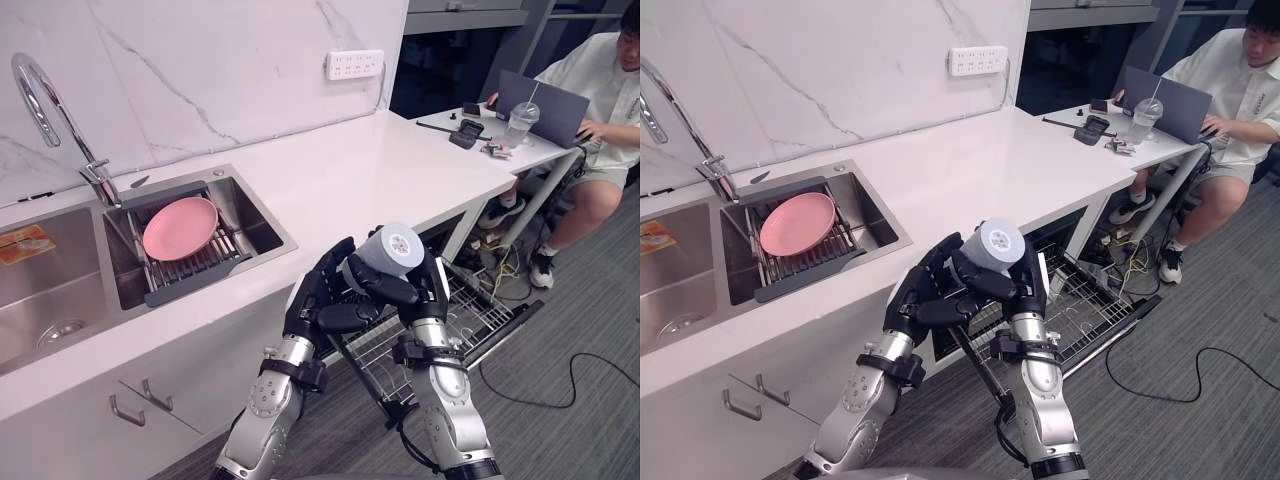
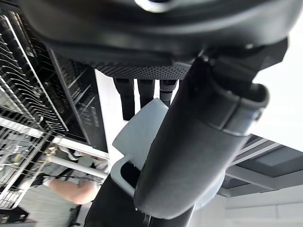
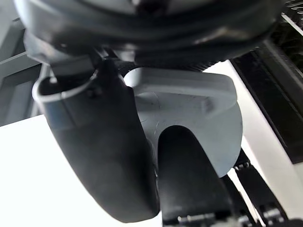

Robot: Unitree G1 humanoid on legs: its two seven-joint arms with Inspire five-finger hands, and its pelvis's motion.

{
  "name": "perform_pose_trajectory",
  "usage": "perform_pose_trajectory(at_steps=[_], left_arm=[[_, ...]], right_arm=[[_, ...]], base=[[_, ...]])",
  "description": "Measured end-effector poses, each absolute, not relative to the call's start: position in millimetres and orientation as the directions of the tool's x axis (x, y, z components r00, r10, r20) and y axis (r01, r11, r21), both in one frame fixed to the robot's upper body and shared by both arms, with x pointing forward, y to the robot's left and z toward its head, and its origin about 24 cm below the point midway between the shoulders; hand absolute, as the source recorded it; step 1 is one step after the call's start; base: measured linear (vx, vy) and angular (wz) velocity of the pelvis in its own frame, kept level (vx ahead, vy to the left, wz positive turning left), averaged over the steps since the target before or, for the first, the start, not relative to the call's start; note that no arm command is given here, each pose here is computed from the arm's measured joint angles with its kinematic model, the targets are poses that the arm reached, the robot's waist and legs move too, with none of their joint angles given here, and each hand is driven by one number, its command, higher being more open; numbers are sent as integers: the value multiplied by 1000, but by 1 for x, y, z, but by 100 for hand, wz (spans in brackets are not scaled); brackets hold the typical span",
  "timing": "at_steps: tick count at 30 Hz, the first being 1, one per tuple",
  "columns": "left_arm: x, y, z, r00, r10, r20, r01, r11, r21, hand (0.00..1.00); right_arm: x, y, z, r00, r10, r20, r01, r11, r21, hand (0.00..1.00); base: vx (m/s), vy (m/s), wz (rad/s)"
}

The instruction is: Walk over to the sink, pick up the cup, carry it to the dishwasher, place the cup inside the dishwasher, then close the dishwasher door

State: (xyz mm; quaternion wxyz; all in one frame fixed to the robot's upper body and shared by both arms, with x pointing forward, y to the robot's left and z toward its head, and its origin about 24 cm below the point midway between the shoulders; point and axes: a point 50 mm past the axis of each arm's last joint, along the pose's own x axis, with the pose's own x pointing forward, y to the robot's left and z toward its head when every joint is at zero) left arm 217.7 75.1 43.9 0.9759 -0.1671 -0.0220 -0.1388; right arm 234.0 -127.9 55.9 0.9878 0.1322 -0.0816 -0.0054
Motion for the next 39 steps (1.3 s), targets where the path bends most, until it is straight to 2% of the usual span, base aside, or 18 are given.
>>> perform_pose_trajectory(at_steps=[9, 17, 24, 33, 39], left_arm=[[217, 98, 43, 985, -153, 83, 173, 919, -355, 90], [198, 100, 40, 979, -189, 81, 205, 886, -415, 90], [177, 108, 13, 981, -189, -44, 154, 895, -419, 90], [161, 133, -34, 957, -112, -268, 33, 959, -281, 90], [143, 150, -69, 896, -33, -444, -54, 982, -183, 90]], right_arm=[[224, -156, 72, 956, -187, 224, 133, 963, 236, 30], [206, -166, 75, 945, -230, 231, 177, 957, 230, 30], [186, -179, 67, 944, -270, 190, 232, 951, 203, 30], [177, -190, 58, 940, -309, 144, 282, 943, 178, 30], [176, -191, 38, 954, -293, 63, 280, 947, 158, 30]], base=[[3, 4, -2], [-4, 3, -6], [-4, 3, -3], [-1, 3, 3], [-2, 0, 4]])
